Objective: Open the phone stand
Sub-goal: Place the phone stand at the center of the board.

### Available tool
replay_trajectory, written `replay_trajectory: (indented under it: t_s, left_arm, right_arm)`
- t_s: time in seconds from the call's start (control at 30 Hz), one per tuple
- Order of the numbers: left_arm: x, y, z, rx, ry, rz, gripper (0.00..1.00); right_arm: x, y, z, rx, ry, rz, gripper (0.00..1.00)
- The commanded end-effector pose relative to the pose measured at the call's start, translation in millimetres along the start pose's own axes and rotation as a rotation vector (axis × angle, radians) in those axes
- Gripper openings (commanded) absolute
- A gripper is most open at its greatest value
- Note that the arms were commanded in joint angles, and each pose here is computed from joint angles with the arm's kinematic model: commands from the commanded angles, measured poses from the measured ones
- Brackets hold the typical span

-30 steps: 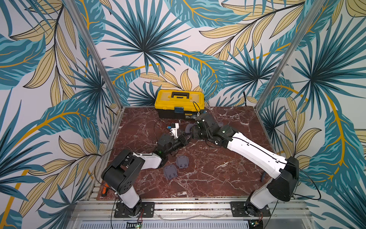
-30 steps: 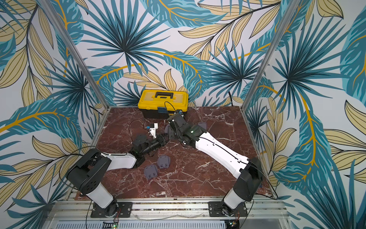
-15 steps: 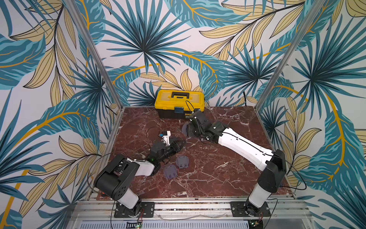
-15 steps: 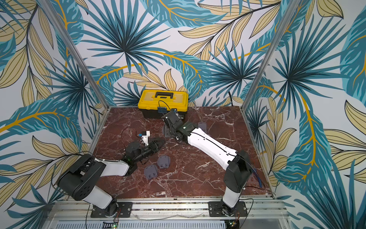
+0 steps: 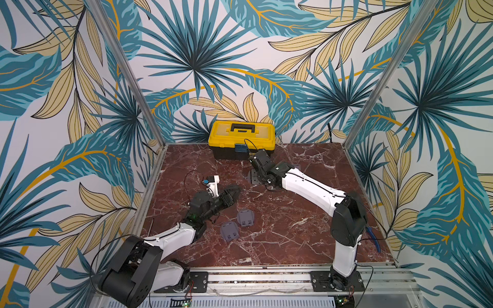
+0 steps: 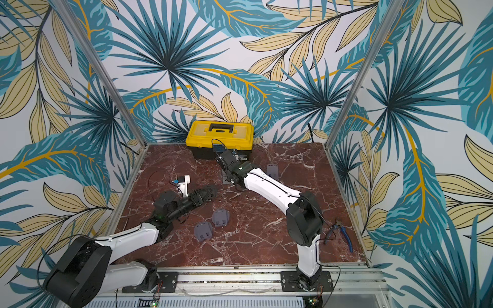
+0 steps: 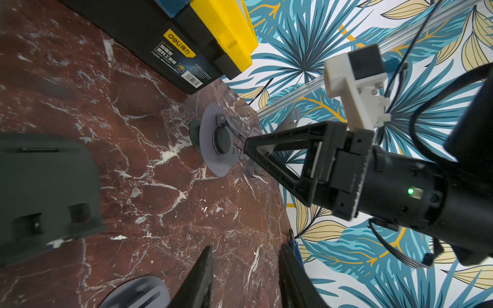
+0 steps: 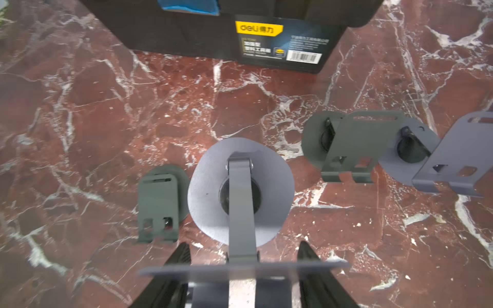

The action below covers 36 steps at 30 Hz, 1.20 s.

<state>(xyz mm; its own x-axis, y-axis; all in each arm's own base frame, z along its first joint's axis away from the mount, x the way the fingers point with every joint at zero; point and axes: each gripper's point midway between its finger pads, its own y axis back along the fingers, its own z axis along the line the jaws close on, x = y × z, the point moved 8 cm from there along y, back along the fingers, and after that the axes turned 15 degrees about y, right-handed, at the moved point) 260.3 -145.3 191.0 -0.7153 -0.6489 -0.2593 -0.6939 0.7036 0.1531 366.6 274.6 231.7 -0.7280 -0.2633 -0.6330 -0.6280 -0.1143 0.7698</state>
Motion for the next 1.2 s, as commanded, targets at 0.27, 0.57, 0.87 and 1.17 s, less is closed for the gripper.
replay_trajectory:
  t_s: [0.27, 0.57, 0.87, 1.17]
  left_arm:
    - [-2, 10, 18, -0.088, 0.002, -0.023, 0.41]
    - [-5, 10, 17, -0.094, 0.005, -0.027, 0.41]
    - [-8, 7, 17, -0.106, 0.006, -0.03, 0.41]
    - [-9, 4, 18, -0.109, 0.008, -0.022, 0.41]
  right_arm:
    - [-9, -32, -15, 0.035, 0.015, -0.005, 0.46]
    - [-11, -60, -21, 0.031, 0.003, 0.033, 0.46]
    - [-9, -87, -28, -0.002, -0.028, 0.07, 0.46]
    - [-9, -106, -25, -0.029, -0.032, 0.105, 0.46]
